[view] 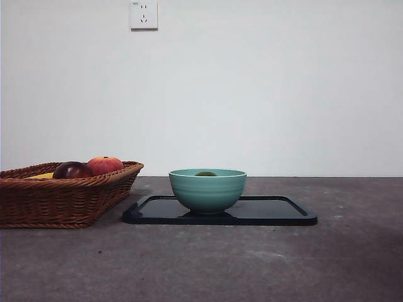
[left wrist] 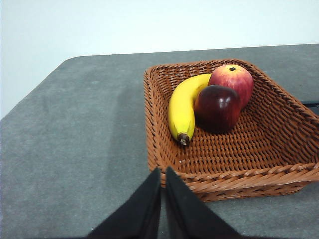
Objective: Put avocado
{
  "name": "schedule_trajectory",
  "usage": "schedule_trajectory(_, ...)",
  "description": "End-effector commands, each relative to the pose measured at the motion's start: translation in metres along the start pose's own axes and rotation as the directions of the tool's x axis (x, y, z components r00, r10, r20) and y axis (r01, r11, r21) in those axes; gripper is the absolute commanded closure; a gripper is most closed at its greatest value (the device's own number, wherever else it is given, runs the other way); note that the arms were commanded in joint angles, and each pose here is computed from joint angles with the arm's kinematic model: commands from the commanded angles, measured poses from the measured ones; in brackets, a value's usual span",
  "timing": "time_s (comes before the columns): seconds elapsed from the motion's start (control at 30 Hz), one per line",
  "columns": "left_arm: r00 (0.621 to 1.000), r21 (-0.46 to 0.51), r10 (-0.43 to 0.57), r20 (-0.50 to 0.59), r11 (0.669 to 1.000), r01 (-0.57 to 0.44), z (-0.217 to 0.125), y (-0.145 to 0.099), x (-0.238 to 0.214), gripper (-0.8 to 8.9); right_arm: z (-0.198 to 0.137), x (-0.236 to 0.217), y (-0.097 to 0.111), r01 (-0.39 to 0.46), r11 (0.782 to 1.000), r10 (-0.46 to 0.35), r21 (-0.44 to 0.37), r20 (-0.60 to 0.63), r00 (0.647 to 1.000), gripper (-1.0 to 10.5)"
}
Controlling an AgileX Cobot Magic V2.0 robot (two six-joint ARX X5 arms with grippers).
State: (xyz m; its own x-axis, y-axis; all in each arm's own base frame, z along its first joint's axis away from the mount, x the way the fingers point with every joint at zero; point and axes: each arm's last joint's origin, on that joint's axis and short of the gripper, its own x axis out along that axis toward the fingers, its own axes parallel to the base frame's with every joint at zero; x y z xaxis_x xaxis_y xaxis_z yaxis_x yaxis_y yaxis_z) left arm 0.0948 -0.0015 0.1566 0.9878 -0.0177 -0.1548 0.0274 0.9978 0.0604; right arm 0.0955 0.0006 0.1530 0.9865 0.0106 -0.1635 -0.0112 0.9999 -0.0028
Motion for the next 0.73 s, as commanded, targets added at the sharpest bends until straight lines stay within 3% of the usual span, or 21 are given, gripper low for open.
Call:
schedule_trajectory(0.03, 1.000, 0.005, -0.008, -0.022, 1.000, 0.008, -0.0071, -0.0005, 0.0020, 7.98, -0.0011, 0.0009, -0.0002, 0.002, 1.000, -0.002, -0.004, 0.014, 1.000, 9.3)
schedule_trajectory(0.73, 1.000, 0.005, -0.008, -0.022, 1.000, 0.008, -0.0071, -0.0005, 0.0020, 7.98, -0.0010, 0.0009, -0.0002, 0.002, 1.000, -0.002, -0.004, 0.015, 1.000, 9.3)
